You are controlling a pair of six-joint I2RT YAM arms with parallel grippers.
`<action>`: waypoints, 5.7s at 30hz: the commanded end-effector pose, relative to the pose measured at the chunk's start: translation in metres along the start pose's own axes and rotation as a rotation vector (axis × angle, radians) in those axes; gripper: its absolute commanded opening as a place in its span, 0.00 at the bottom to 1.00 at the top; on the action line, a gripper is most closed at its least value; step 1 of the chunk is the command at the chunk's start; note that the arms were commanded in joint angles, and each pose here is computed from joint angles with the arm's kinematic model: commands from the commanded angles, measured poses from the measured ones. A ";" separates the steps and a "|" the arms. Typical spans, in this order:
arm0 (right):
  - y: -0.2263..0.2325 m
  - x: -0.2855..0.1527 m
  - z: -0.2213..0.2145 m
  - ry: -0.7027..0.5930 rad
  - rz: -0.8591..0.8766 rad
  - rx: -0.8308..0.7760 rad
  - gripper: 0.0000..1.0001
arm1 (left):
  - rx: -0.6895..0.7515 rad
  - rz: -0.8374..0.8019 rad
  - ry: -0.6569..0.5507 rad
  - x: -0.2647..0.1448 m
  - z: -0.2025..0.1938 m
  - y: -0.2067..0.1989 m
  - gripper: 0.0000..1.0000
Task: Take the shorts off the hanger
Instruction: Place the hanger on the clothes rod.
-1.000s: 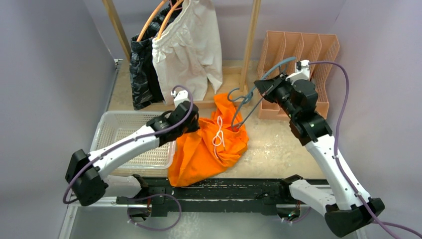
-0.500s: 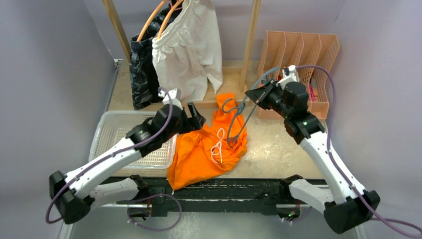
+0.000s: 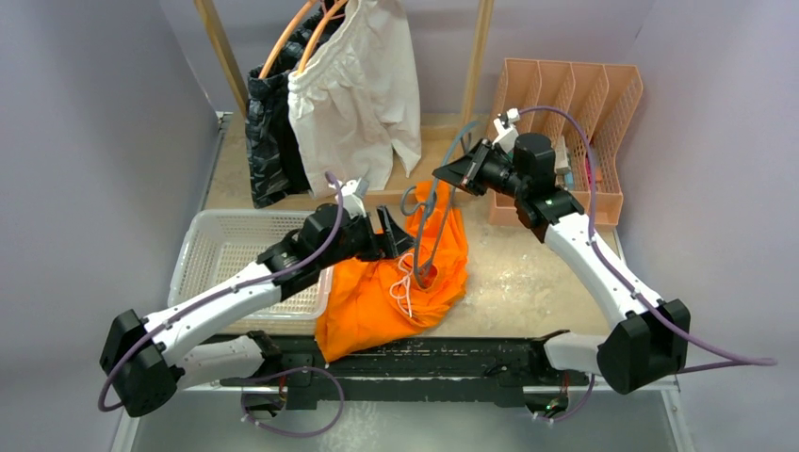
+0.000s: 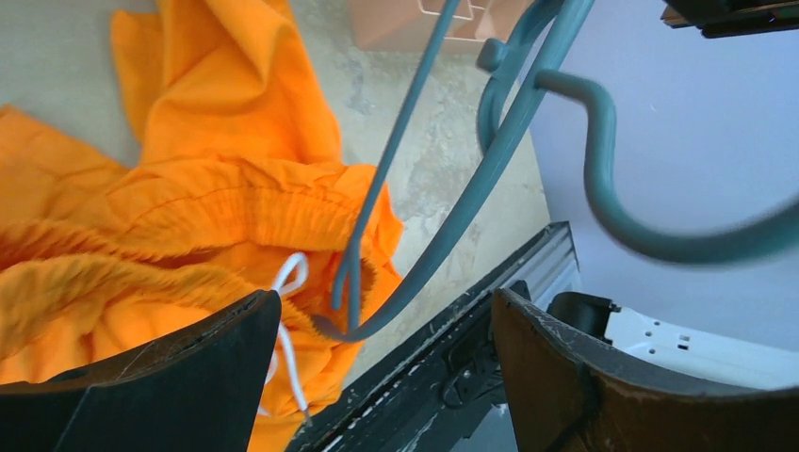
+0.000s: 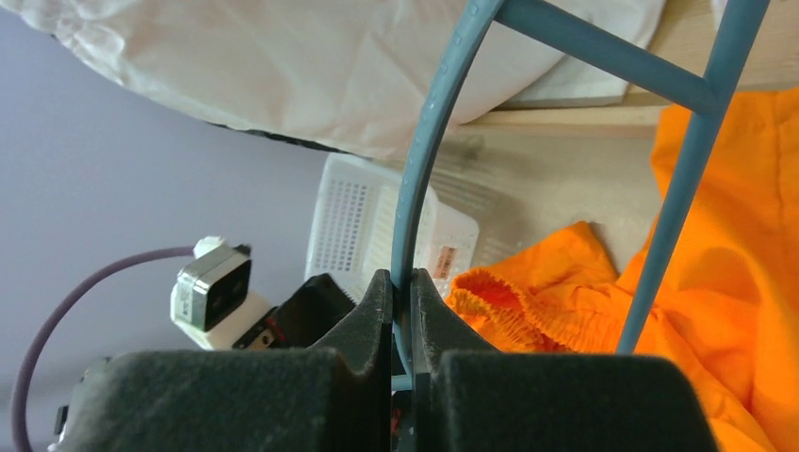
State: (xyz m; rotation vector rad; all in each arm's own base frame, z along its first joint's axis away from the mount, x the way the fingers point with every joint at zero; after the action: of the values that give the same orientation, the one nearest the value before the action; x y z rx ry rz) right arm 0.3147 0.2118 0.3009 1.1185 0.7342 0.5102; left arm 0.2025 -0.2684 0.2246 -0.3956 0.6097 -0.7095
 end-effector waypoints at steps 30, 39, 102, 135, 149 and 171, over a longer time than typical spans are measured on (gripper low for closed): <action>0.046 -0.007 -0.004 0.153 0.196 -0.079 0.47 | 0.087 -0.188 -0.215 0.007 0.072 -0.060 0.00; 0.037 -0.056 -0.016 0.003 0.258 -0.433 0.57 | -0.027 -0.135 -0.293 -0.015 0.101 -0.066 0.00; 0.006 -0.104 0.021 -0.410 -0.290 -0.722 0.00 | -0.152 -0.163 -0.166 0.011 0.105 -0.084 0.66; 0.148 -0.058 0.094 -0.548 -0.221 -0.749 0.00 | -0.074 0.266 -0.091 -0.038 0.032 0.018 0.88; 0.164 -0.048 0.112 -0.560 -0.300 -0.764 0.00 | -0.091 0.259 -0.104 -0.042 0.034 0.015 0.88; 0.142 -0.047 0.094 -0.436 -0.335 -0.762 0.28 | -0.116 0.215 -0.079 -0.034 0.027 0.010 0.89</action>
State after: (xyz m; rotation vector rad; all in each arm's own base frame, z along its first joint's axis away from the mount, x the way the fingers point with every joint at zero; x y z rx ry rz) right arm 0.3710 0.1774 0.4475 0.3180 0.3479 0.1458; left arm 0.2011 -0.2309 0.2461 -0.4183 0.6345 -0.4508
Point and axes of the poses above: each gripper's point midway between its finger pads, its own x axis out along the fingers, its own y axis along the line the jaws close on, z = x × y, the point moved 3 cm from there along -x, back along the fingers, and after that the axes turned 15 degrees about x, right-handed, at the moved point
